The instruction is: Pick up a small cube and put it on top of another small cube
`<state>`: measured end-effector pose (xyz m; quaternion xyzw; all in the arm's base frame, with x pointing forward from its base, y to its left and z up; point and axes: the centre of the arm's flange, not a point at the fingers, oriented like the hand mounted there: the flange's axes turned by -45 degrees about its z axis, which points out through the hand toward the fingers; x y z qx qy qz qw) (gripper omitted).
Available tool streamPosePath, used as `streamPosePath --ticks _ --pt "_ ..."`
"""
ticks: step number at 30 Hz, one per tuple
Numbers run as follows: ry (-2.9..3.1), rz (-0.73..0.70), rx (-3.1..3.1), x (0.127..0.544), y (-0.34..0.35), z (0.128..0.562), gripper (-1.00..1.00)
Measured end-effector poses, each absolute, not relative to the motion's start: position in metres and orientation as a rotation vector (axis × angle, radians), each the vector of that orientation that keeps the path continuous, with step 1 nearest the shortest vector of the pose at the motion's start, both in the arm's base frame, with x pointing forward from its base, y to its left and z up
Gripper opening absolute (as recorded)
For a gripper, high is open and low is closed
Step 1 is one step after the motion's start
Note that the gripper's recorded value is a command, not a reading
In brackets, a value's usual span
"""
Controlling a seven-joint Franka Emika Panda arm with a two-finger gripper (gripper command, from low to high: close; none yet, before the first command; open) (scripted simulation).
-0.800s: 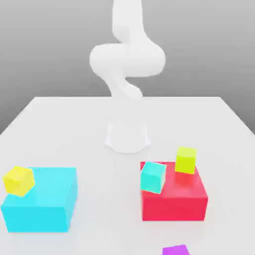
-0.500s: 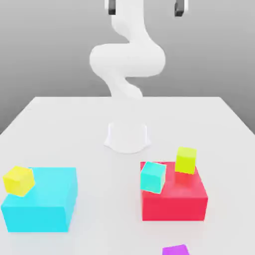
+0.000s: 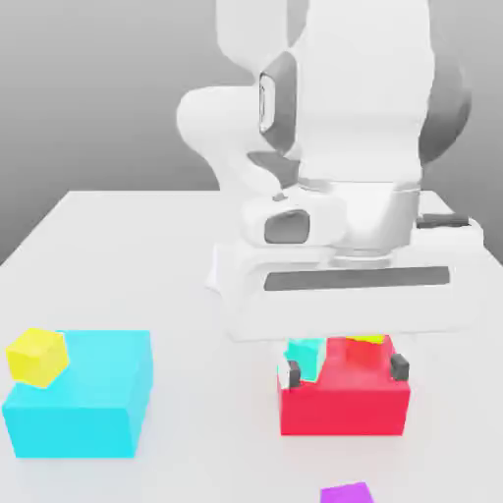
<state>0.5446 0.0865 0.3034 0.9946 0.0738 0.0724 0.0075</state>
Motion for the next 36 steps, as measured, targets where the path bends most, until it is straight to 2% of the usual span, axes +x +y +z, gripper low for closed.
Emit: streamPosePath --ticks 5,9,10,16,22,29,36 --pt "0.279 0.036 3.126 0.536 0.103 0.213 0.00" --pt "0.287 0.002 3.129 0.534 0.106 0.151 0.00" --pt "0.288 0.001 3.129 0.534 0.106 0.139 -1.00" --pt "0.288 0.001 3.129 0.533 0.106 0.133 -1.00" --pt "0.318 0.000 3.125 0.529 0.110 0.198 -1.00" --pt "0.650 -0.001 3.057 0.471 0.143 0.260 -1.00" --pt "0.988 -0.003 2.960 0.400 0.167 0.304 -1.00"
